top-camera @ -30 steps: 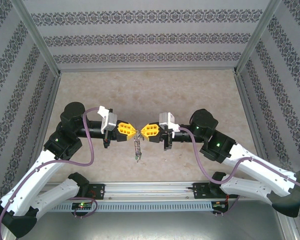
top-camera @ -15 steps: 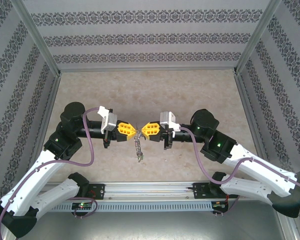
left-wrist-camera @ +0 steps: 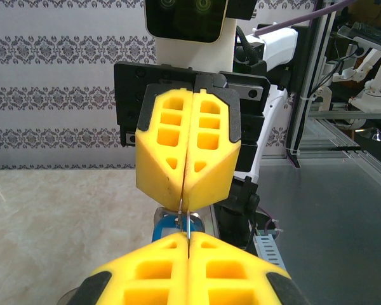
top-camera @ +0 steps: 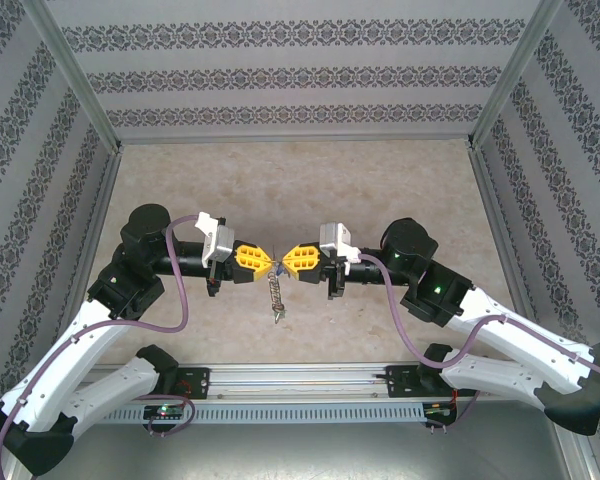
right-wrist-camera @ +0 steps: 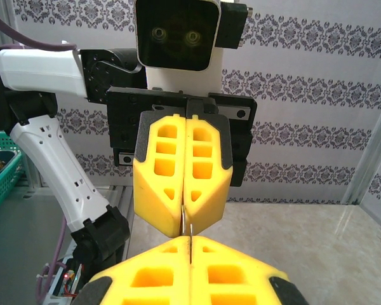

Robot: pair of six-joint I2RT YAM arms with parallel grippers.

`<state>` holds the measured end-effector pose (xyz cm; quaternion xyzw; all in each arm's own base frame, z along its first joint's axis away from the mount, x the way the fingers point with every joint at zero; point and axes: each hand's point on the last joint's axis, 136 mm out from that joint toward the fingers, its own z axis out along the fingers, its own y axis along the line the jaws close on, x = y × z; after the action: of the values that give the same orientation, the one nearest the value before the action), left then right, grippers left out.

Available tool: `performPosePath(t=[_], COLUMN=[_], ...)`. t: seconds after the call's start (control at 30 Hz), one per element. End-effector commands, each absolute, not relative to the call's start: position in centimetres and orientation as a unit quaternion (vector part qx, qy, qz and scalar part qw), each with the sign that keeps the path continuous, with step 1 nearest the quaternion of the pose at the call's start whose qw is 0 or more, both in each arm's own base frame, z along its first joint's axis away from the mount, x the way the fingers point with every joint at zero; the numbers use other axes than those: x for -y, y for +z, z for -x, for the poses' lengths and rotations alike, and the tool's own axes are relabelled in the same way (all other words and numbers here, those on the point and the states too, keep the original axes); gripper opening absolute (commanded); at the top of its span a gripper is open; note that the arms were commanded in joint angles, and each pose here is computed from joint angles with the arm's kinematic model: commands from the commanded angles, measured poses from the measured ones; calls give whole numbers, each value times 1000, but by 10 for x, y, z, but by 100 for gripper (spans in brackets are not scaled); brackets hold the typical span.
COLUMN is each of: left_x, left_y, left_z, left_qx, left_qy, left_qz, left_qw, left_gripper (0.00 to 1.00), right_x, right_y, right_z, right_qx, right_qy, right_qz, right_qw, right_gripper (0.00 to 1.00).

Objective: Put the keys on the keyring

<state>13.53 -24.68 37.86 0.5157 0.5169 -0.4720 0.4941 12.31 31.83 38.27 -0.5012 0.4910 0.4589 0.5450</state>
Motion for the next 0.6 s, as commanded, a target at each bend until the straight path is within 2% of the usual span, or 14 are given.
performPosePath(t=[0.0, 0.57], left_x=[244, 243], left_y=[393, 388], left_z=[-131, -135], left_qx=[-492, -501], left_qy=[-465, -451], left_qz=[-527, -525], left_qw=[514, 519], left_gripper=[0, 0], right_x=[-320, -319], right_y=[403, 408], right_z=[-114, -109], right_qx=[-458, -451], right_qy=[471, 481], right_qz=[508, 510], right_qw=[557, 552], right_gripper=[0, 0])
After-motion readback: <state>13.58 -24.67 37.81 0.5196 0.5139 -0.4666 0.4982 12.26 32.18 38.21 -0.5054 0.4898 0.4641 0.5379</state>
